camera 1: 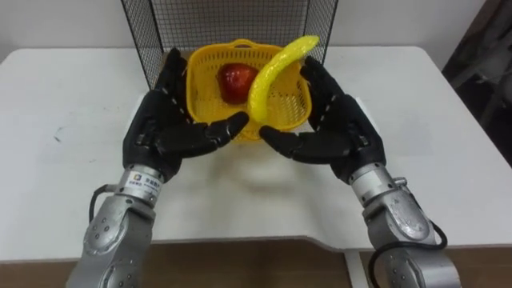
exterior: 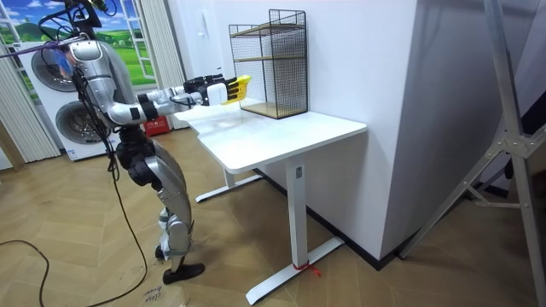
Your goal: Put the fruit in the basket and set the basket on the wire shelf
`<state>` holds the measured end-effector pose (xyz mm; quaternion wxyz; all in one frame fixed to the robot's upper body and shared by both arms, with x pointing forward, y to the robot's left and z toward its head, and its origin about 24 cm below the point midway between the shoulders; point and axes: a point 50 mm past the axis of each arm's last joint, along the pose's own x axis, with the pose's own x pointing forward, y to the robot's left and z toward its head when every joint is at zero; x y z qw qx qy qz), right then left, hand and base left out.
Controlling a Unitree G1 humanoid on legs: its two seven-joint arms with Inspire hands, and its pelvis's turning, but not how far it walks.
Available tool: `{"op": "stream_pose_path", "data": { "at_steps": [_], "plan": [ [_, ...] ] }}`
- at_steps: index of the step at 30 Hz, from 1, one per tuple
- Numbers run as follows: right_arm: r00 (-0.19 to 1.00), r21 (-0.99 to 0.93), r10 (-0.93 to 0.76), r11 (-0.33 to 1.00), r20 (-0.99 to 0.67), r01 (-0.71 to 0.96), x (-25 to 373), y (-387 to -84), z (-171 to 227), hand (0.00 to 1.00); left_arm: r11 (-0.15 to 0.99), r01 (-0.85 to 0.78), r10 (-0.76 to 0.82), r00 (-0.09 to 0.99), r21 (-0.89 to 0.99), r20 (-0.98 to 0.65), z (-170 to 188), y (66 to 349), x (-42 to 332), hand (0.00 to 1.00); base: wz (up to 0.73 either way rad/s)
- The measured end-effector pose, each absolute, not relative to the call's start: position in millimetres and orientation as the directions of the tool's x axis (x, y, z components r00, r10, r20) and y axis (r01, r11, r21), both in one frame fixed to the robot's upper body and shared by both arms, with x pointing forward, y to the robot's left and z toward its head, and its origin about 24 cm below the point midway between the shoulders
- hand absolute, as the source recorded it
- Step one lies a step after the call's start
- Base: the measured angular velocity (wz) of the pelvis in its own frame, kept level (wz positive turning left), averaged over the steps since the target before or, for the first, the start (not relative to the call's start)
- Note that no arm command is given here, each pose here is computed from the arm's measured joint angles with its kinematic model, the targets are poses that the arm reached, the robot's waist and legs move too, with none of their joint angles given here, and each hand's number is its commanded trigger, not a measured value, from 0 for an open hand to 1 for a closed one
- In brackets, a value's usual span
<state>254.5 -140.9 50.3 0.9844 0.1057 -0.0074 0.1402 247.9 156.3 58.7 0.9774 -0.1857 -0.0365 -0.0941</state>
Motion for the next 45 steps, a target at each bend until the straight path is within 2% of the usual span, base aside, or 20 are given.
{"op": "stream_pose_path", "data": {
  "at_steps": [45],
  "plan": [
    [0.962, 0.162, 0.273, 0.949, 0.001, -0.27, 256, -150, 43, 0.0, 0.91, 0.244, -0.205, 0.967, -0.335, 0.149, 65, 148, 254, 0.0, -0.03]
  ]
}}
